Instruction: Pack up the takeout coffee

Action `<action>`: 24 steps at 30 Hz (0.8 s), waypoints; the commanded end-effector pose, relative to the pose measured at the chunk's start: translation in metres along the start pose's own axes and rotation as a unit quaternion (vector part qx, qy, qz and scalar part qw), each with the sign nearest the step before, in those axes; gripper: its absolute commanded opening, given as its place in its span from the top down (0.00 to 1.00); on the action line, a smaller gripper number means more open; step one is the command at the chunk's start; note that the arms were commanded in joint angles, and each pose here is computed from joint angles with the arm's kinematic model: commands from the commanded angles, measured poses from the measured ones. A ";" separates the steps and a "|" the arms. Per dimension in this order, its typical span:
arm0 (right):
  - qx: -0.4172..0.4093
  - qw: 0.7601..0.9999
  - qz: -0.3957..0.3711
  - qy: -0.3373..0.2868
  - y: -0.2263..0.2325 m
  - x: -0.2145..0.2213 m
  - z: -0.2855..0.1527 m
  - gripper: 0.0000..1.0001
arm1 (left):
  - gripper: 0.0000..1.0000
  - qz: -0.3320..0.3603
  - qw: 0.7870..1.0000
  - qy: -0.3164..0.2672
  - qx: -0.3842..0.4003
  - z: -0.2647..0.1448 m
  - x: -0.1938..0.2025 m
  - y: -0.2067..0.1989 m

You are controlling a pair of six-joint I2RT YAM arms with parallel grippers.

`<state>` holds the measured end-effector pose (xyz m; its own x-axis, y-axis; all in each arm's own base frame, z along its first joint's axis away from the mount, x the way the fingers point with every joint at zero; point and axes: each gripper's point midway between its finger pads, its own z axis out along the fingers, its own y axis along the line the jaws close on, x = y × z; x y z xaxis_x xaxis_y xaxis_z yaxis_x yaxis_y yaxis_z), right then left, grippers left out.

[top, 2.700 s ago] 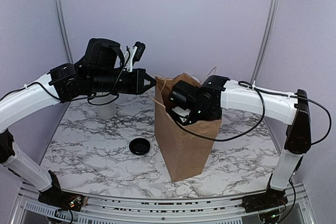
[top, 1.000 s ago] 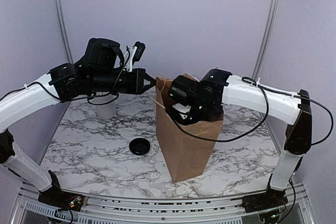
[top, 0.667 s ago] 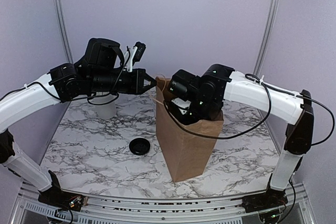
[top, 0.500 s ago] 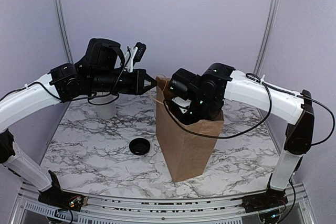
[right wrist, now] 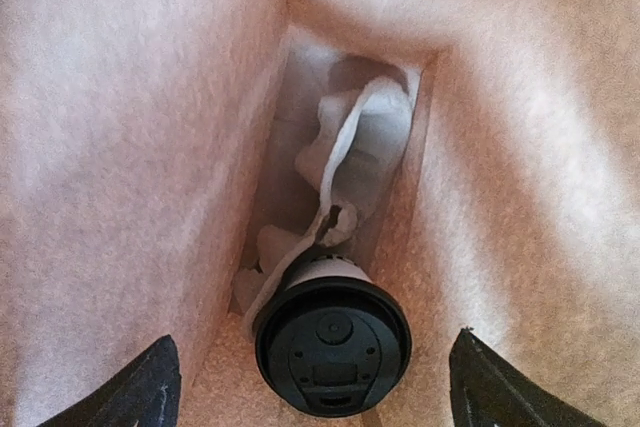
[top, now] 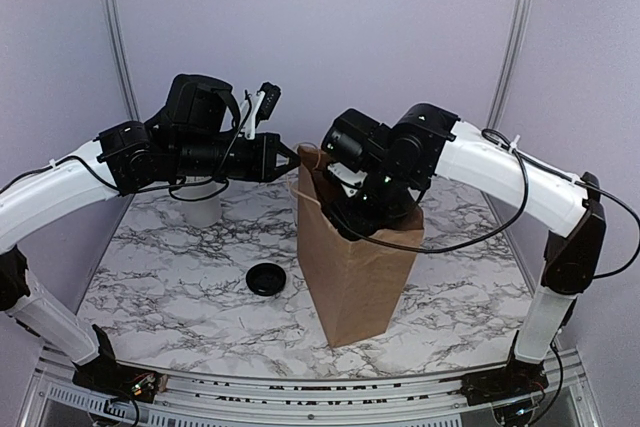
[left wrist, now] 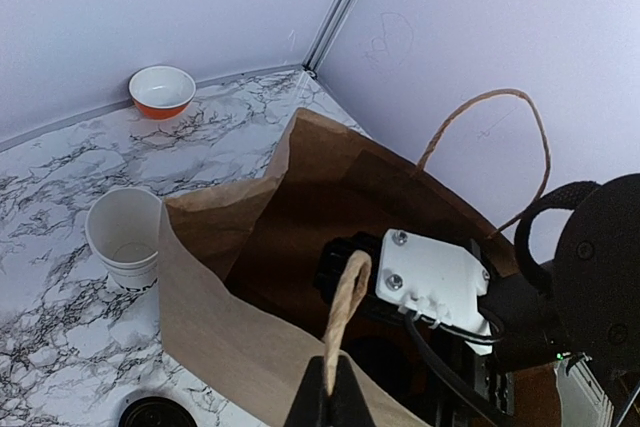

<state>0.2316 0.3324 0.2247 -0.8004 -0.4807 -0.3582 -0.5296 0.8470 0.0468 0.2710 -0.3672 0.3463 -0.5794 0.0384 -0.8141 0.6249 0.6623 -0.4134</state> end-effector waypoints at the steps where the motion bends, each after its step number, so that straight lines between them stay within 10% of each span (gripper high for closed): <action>1: -0.004 0.999 0.009 -0.052 0.000 -0.017 -0.030 0.10 | 1.00 0.000 1.000 -0.007 0.000 -0.002 -0.008 -0.001; 24: -0.022 0.985 0.012 -0.171 0.002 -0.063 -0.091 0.10 | 1.00 -0.002 1.000 -0.007 -0.015 -0.004 -0.013 0.002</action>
<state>0.2520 0.3410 0.2813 -0.7449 -0.4095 -0.5267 -0.5142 0.8555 0.0620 0.2715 -0.3666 0.3513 -0.5771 0.0353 -0.8159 0.6231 0.6649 -0.4120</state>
